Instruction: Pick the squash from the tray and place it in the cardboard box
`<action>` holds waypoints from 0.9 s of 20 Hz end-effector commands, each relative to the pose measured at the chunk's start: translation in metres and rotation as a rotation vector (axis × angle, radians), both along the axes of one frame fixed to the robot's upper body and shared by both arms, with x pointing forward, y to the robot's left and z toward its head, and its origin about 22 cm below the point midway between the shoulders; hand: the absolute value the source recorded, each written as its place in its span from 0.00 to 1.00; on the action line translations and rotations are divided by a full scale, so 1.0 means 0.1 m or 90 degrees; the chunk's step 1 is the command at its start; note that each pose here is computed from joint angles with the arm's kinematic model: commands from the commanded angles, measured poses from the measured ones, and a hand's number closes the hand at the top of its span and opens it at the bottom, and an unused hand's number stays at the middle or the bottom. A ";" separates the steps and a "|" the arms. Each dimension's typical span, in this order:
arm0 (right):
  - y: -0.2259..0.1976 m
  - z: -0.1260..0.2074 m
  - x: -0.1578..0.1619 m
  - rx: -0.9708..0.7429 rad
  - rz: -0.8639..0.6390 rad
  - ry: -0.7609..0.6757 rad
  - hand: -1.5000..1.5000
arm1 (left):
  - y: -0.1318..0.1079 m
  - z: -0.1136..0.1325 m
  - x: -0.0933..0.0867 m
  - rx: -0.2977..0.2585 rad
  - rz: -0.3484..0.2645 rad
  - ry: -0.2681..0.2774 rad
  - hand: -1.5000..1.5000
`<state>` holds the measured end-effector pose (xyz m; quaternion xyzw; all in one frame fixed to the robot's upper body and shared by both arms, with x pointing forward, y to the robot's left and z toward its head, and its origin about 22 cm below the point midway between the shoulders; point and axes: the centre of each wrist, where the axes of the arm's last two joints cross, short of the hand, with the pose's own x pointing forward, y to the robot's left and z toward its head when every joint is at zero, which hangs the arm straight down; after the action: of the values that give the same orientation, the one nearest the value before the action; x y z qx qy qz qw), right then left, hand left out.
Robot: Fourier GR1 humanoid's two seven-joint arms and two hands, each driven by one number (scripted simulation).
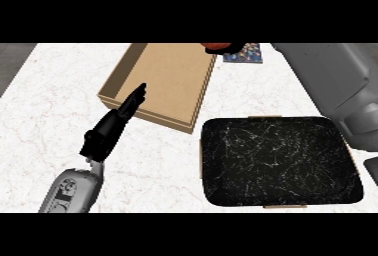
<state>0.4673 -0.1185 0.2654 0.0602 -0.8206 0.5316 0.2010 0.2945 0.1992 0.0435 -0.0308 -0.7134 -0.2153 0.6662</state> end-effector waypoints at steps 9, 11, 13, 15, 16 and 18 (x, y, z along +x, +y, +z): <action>0.70 -0.48 -0.05 -0.069 -0.003 -0.059 1.00 | -0.16 0.02 -0.12 0.004 -0.007 -0.016 0.50; 0.64 -0.75 -0.04 -0.073 -0.010 -0.046 1.00 | -0.09 0.04 -0.03 0.003 -0.009 -0.007 0.50; 0.70 -0.79 -0.05 -0.114 -0.023 -0.039 1.00 | -0.03 0.03 -0.03 0.008 -0.013 -0.004 0.50; 0.76 -0.99 -0.09 -0.121 -0.034 0.038 1.00 | -0.12 0.00 -0.02 0.013 -0.014 -0.005 0.50; 0.66 -0.97 -0.04 -0.140 -0.046 0.076 0.00 | -0.11 -0.01 -0.06 0.004 -0.021 -0.007 0.50; 0.80 -1.13 -0.11 -0.163 -0.037 0.116 0.00 | -0.15 0.01 -0.04 0.000 -0.020 -0.020 0.50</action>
<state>0.4610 -0.0463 0.1737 0.0391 -0.7580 0.6016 0.2488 0.2905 0.1871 0.0452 -0.0358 -0.7179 -0.2263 0.6573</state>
